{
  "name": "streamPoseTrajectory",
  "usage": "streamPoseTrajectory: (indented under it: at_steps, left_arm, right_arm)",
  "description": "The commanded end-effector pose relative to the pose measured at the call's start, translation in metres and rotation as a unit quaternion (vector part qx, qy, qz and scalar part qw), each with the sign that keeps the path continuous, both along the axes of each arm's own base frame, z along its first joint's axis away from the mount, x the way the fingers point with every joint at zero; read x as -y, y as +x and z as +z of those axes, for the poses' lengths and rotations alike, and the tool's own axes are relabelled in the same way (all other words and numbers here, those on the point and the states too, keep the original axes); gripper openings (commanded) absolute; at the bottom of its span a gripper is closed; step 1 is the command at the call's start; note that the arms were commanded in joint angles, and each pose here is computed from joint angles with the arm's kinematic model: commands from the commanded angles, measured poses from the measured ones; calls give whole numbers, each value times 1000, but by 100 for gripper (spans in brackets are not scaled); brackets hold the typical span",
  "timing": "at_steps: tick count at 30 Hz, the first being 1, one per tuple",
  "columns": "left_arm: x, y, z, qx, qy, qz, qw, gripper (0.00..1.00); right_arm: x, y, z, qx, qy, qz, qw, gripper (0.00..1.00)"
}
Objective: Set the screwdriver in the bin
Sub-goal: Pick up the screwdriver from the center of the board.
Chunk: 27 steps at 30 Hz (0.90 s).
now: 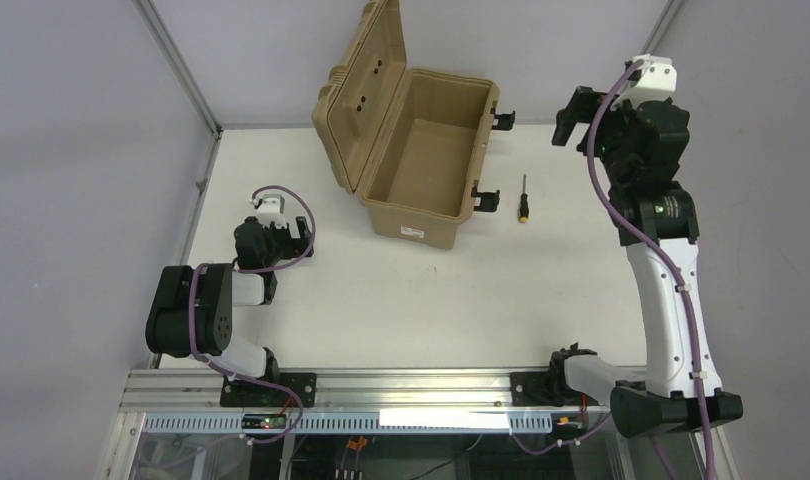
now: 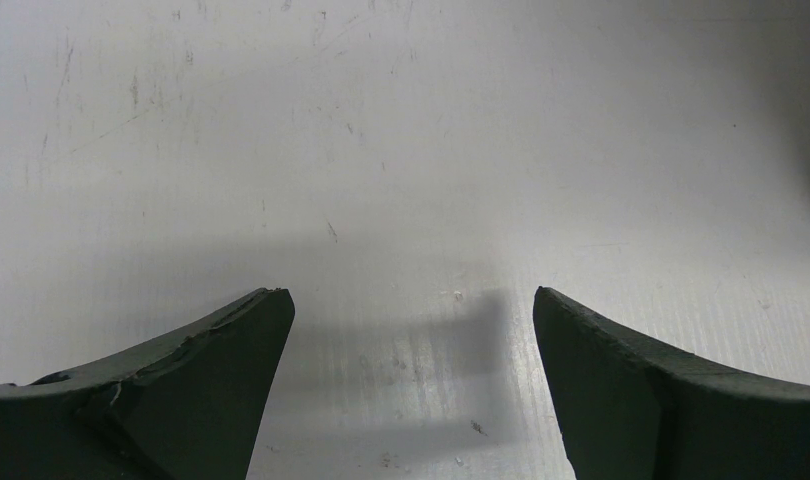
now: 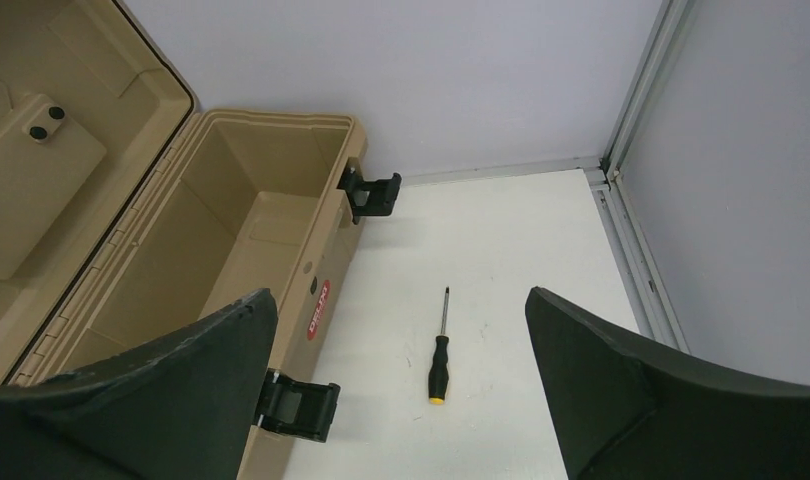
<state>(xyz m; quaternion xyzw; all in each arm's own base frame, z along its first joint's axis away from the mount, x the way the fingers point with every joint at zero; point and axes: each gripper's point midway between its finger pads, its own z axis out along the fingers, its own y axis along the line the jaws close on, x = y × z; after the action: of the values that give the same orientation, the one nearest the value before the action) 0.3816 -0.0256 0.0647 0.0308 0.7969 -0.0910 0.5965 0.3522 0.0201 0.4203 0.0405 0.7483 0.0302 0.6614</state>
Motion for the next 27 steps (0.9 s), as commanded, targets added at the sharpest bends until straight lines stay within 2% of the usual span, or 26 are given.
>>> streamPoseTrajectory:
  at_steps: [1, 8, 14, 22, 27]
  left_arm:
    - [0, 7, 17, 30, 6, 0, 1000, 99]
    - [0, 7, 18, 31, 7, 0, 1000, 99]
    - [0, 7, 17, 30, 6, 0, 1000, 99]
    - [0, 7, 17, 30, 6, 0, 1000, 99]
    - [-1, 7, 17, 31, 7, 0, 1000, 99]
  right_arm:
    - [-3, -5, 9, -33, 1, 5, 999, 100]
    - [-2, 7, 6, -80, 4, -6, 997, 100]
    - [-9, 35, -26, -169, -4, 7, 986, 100]
    - [-8, 77, -102, -245, -4, -10, 969, 100]
    - [-5, 92, -159, -307, 0, -19, 951, 100]
